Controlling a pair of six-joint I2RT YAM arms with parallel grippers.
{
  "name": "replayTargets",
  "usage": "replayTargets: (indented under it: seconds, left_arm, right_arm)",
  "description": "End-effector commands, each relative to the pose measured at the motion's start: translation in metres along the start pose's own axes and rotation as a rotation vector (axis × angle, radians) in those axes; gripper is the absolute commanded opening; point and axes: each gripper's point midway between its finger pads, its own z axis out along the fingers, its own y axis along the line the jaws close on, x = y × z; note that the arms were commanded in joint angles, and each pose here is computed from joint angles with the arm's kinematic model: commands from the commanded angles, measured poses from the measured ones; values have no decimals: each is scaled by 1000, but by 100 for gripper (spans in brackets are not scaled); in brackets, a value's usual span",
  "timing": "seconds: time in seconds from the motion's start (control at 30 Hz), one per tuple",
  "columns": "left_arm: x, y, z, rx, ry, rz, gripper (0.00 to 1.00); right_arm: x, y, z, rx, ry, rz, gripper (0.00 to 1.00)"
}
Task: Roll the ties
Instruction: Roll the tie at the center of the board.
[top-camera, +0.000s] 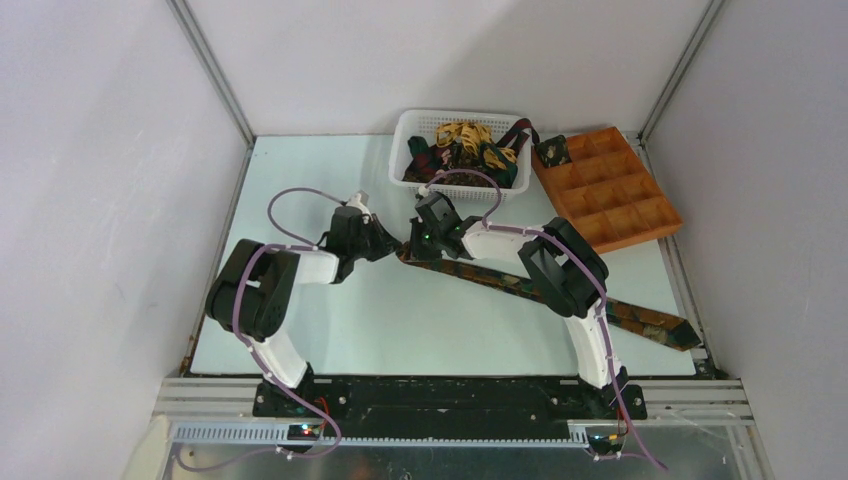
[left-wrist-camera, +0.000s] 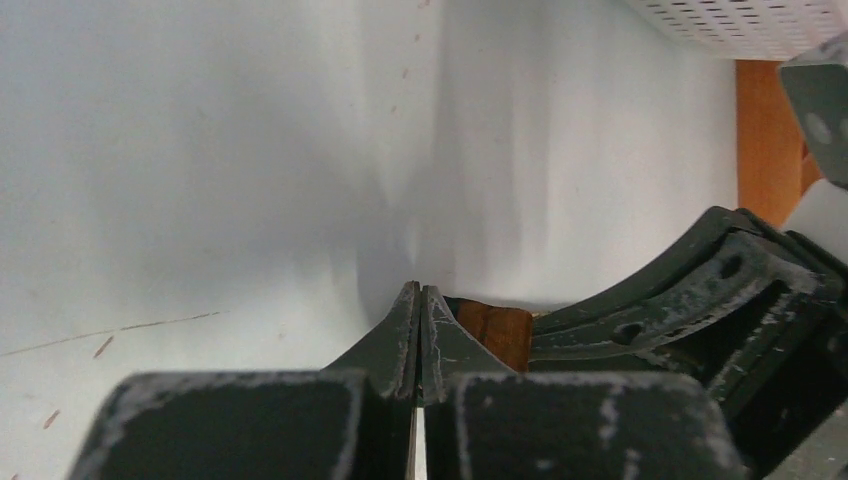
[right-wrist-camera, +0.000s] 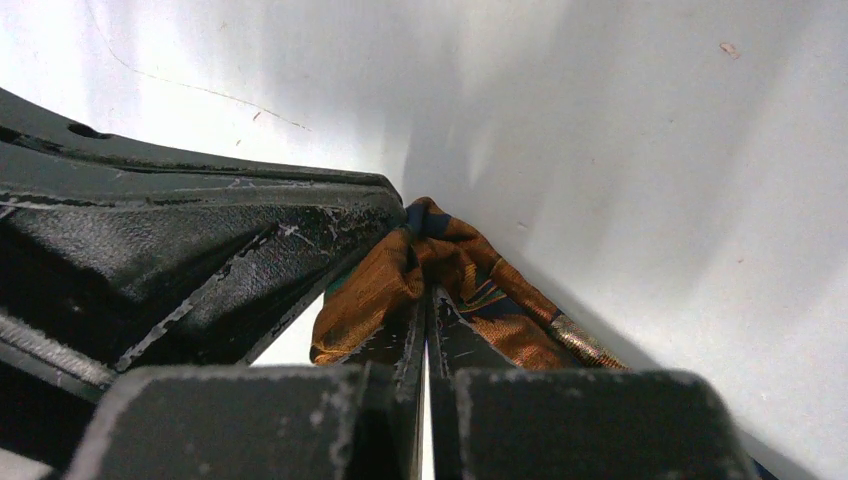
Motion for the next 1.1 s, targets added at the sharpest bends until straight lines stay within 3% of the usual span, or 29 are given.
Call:
replayTargets:
  seconds: [0.0,0.63,1.07]
  left_arm:
    - [0,-28,-3,114,2,14,0]
    - [24,-53,-2,227,57,-21,0]
    - [31,-53,-2,237,65,-25,0]
  right_arm:
    - [-1,-7,4,19,-14,11,0]
    - [-4,-9,-2,18,-58,19,0]
    - [-23,-3,-28,-12,-168,16,2]
